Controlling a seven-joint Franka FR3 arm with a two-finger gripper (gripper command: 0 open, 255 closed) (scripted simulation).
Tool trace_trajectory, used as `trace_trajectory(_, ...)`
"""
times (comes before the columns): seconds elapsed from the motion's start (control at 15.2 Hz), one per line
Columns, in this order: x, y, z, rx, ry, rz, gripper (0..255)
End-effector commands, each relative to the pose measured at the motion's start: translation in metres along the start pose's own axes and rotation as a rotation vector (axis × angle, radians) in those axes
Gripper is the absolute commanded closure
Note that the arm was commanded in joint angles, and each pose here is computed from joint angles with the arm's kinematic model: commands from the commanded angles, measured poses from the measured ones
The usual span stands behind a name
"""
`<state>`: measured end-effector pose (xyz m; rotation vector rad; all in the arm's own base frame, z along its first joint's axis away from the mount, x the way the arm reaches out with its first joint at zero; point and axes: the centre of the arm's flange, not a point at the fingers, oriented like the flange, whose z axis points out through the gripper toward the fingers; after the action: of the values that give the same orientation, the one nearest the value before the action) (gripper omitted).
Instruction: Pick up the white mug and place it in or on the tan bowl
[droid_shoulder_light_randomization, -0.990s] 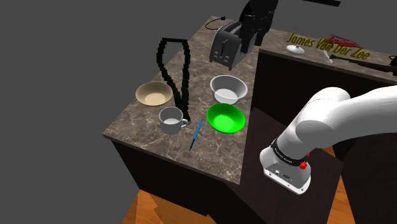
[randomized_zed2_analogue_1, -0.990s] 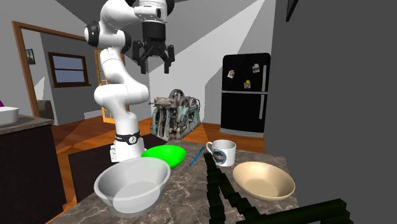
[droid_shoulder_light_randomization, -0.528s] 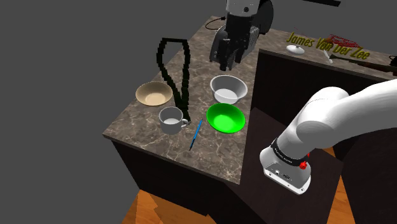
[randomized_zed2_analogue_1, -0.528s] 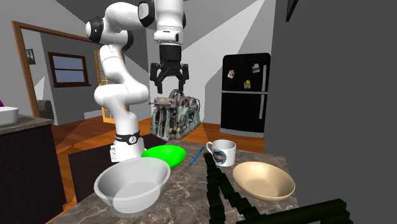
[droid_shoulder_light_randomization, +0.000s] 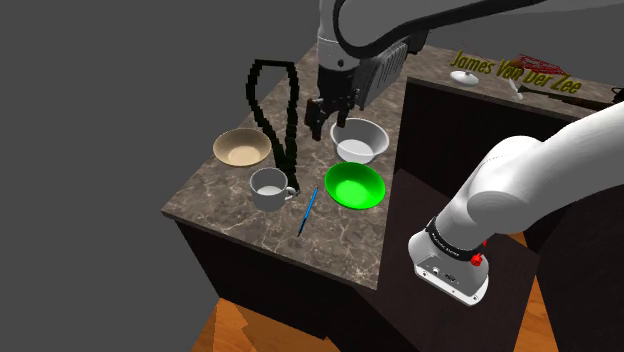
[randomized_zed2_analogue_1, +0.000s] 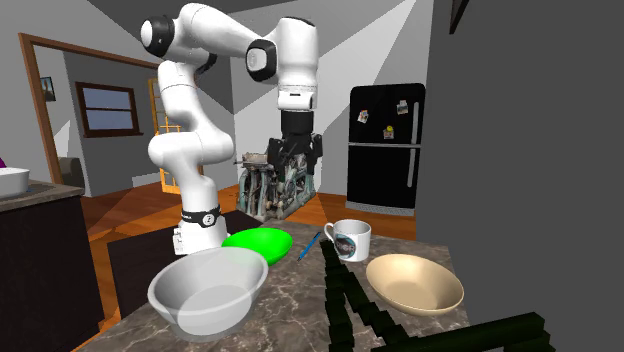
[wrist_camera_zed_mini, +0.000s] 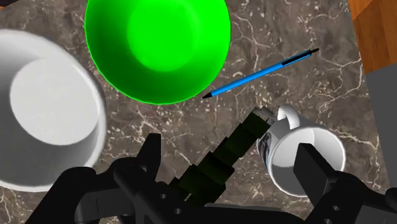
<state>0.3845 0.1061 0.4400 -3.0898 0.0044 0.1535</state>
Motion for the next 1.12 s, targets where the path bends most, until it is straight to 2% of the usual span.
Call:
trace_trajectory(0.0, 0.013, -0.011, 0.019, 0.004, 0.003, 0.002, 0)
trace_trajectory(0.73, 0.083, -0.074, 0.128, 0.018, 0.007, 0.009, 0)
trace_trajectory(1.06, 0.086, -0.076, 0.153, 0.018, 0.007, 0.010, 0)
